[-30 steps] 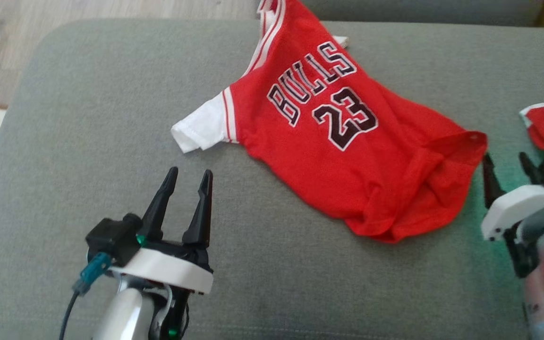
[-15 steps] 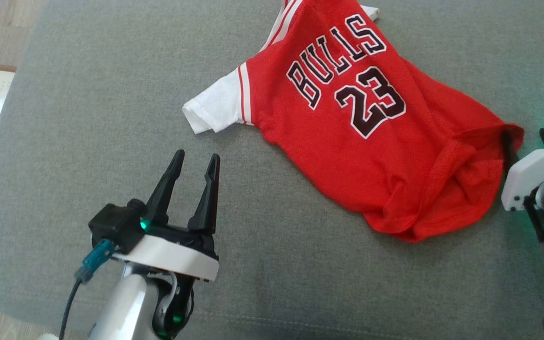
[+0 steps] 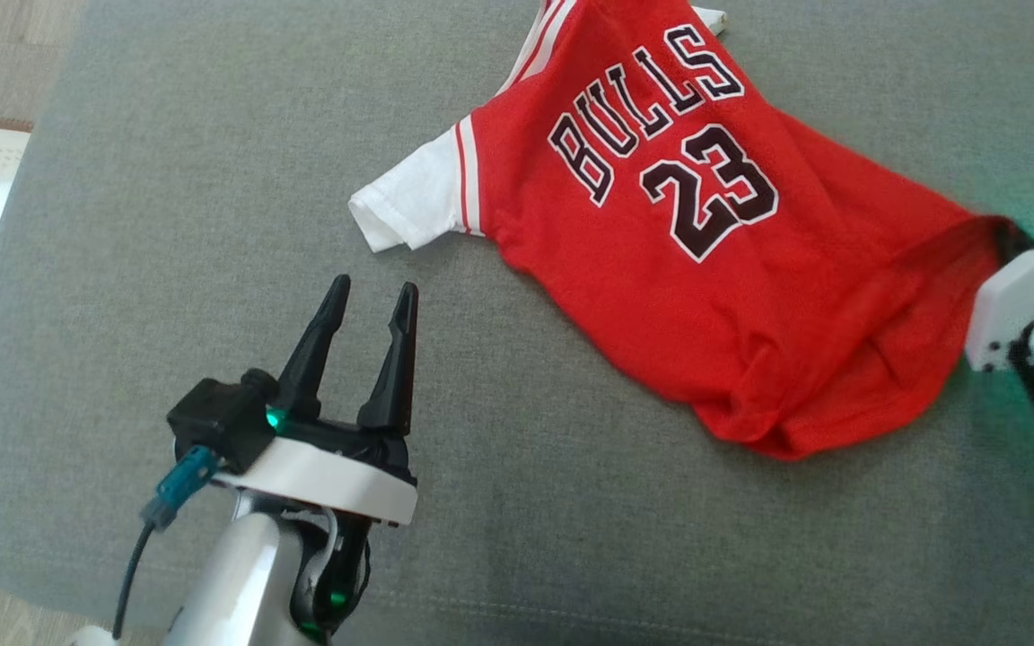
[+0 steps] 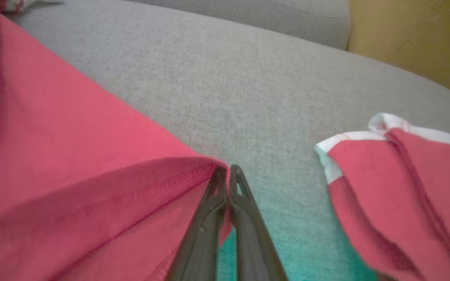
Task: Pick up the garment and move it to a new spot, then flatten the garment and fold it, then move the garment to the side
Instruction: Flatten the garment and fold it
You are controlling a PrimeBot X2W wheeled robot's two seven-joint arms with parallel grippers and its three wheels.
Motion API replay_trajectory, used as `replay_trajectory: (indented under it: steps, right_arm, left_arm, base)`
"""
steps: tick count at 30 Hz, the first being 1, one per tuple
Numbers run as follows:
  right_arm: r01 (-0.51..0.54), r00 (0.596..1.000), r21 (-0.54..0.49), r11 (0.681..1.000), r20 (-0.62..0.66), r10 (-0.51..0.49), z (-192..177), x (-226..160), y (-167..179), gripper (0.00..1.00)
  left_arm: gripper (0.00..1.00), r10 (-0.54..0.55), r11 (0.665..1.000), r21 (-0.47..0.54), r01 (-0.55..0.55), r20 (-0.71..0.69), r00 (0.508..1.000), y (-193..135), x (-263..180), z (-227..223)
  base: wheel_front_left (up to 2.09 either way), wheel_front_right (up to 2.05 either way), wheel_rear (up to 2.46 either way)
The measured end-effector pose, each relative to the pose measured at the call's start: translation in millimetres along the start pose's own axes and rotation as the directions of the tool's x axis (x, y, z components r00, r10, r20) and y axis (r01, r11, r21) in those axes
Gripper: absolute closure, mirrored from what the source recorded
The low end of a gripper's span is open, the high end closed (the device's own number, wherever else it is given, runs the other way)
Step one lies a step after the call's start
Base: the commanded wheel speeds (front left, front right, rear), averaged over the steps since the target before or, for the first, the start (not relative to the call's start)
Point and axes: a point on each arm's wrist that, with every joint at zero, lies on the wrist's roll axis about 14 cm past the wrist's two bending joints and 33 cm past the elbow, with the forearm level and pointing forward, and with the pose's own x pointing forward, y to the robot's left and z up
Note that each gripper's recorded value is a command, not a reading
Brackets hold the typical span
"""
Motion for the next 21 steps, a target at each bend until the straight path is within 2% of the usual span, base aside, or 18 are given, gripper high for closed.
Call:
replay_trajectory:
  steps: [3, 9, 21]
  right_arm:
    - [0.02, 1.0, -0.017, 1.0, 0.014, -0.019, 9, 0, -11, 1.0]
    - [0.077, 0.991, -0.085, 0.993, 0.115, -0.067, 62, 4, -38, 1.0]
    - [0.15, 0.949, -0.2, 0.968, 0.304, -0.085, 160, 12, -56, 1.0]
  left_arm:
    - [0.0, -0.001, 1.0, 0.0, 0.001, -0.002, 1.0, 0, 0, 0]
    - [0.0, 0.004, 1.0, 0.0, -0.004, 0.008, 1.0, 1, 0, 3]
    - [0.0, 0.033, 0.999, -0.002, -0.033, 0.002, 0.999, 10, -5, 3]
  base:
    - [0.0, 0.0, 0.0]
    - [0.0, 0.0, 0.0]
    - [0.0, 0.0, 0.0]
